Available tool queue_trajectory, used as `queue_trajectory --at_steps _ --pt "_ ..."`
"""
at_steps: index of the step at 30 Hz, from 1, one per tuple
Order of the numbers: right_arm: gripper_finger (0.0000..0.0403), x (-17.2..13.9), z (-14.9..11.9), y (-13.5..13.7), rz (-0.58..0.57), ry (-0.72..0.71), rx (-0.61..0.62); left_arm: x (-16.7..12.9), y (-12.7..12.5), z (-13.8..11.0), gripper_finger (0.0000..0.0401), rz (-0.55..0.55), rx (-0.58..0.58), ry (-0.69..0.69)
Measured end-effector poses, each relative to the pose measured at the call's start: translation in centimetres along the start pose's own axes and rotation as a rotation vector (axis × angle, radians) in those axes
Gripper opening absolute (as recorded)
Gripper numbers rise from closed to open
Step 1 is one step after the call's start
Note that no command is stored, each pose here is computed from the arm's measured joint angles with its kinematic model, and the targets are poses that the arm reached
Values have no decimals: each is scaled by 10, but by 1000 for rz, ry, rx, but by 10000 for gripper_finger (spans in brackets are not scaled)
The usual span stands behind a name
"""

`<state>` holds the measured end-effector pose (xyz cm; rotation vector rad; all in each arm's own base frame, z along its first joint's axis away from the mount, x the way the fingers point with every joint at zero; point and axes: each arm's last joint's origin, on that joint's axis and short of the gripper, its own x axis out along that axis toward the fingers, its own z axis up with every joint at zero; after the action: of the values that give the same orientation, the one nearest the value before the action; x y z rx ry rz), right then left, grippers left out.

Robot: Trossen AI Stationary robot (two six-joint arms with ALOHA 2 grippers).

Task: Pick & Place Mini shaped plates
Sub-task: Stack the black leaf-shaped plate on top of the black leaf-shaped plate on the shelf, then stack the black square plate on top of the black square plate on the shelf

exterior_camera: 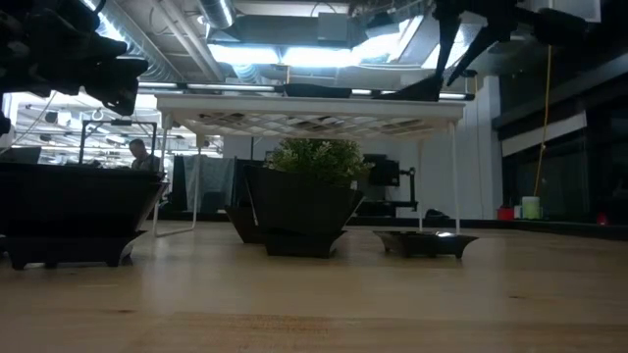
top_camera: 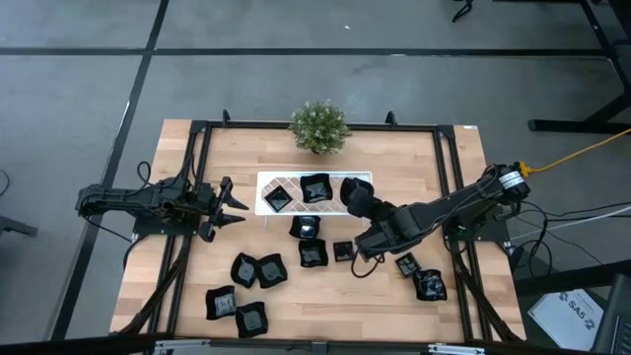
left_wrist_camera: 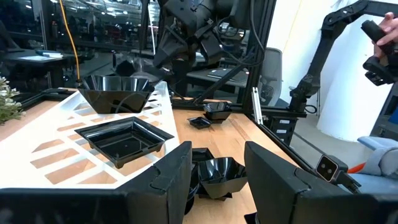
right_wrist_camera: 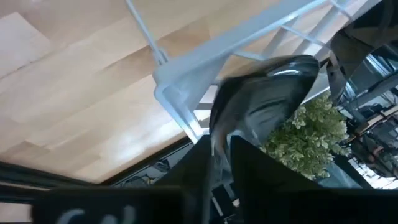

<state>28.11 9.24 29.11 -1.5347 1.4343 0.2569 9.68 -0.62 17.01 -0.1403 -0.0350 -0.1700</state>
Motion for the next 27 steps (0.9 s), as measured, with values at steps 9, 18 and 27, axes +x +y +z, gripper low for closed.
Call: queue_trajectory --at_steps 9,18,27 --pt "149 0 -1 -2 -54 42 -11 0 0 0 143 0 0 0" --pt "194 -10 13 -5 -148 -39 206 0 0 0 143 0 0 0" --pt "200 -26 29 -1 -185 -177 664 0 0 0 143 0 0 0"
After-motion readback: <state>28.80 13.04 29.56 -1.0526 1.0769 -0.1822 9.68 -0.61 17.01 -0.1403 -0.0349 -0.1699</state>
